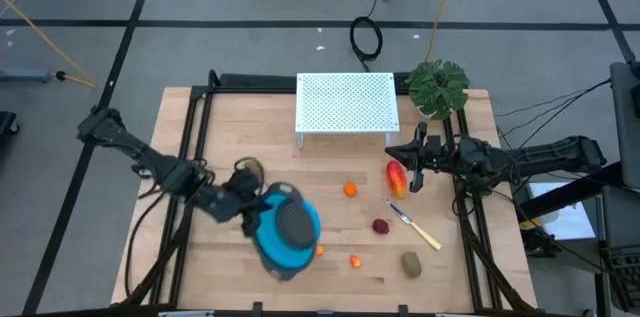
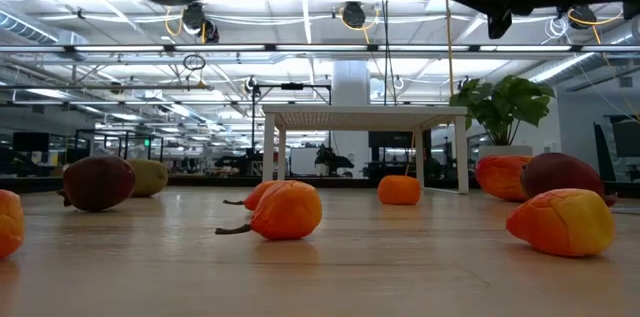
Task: Pick & Place Fruit
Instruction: Put the blue strainer bowl on the shelf
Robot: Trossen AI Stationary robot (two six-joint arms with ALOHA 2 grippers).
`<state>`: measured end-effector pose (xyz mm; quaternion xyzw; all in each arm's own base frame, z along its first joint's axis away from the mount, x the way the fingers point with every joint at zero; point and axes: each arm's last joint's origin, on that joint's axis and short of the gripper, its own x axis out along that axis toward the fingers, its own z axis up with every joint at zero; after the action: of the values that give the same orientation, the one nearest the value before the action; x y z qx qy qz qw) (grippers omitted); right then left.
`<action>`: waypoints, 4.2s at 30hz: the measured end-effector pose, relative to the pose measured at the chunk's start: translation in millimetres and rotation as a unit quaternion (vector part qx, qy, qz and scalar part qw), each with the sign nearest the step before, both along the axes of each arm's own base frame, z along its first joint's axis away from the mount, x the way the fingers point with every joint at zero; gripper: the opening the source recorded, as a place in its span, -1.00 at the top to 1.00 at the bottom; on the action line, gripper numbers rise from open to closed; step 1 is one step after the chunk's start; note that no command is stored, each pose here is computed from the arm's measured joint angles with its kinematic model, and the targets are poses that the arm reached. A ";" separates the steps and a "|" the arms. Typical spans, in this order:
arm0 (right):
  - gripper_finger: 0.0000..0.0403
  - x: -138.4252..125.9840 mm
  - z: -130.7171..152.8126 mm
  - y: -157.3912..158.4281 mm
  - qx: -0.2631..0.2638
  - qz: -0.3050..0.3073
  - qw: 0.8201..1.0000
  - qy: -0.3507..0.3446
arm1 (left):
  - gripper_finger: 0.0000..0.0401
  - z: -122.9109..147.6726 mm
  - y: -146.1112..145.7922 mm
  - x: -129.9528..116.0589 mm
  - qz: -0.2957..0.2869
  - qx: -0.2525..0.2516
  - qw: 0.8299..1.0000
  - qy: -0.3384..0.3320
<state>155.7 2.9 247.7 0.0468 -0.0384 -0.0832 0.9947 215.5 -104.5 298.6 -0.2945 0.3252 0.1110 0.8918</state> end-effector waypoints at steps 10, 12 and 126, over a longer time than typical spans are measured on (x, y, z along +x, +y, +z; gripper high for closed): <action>1.00 -4.7 -21.4 0.2 -0.050 0.007 0.999 0.008 | 1.00 6.9 62.0 25.2 0.104 -0.039 0.994 -0.021; 1.00 -6.6 -20.5 -0.2 -0.040 0.011 0.999 0.000 | 1.00 16.4 73.8 27.9 0.110 -0.037 0.993 -0.031; 1.00 -49.3 -26.2 -7.6 -0.011 0.025 0.999 0.047 | 1.00 33.3 363.3 92.3 0.161 -0.162 0.957 0.181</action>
<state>106.4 -4.7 221.4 0.0330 0.0083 -0.0603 0.9976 307.8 258.8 331.9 -0.4584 0.4427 0.2507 0.7288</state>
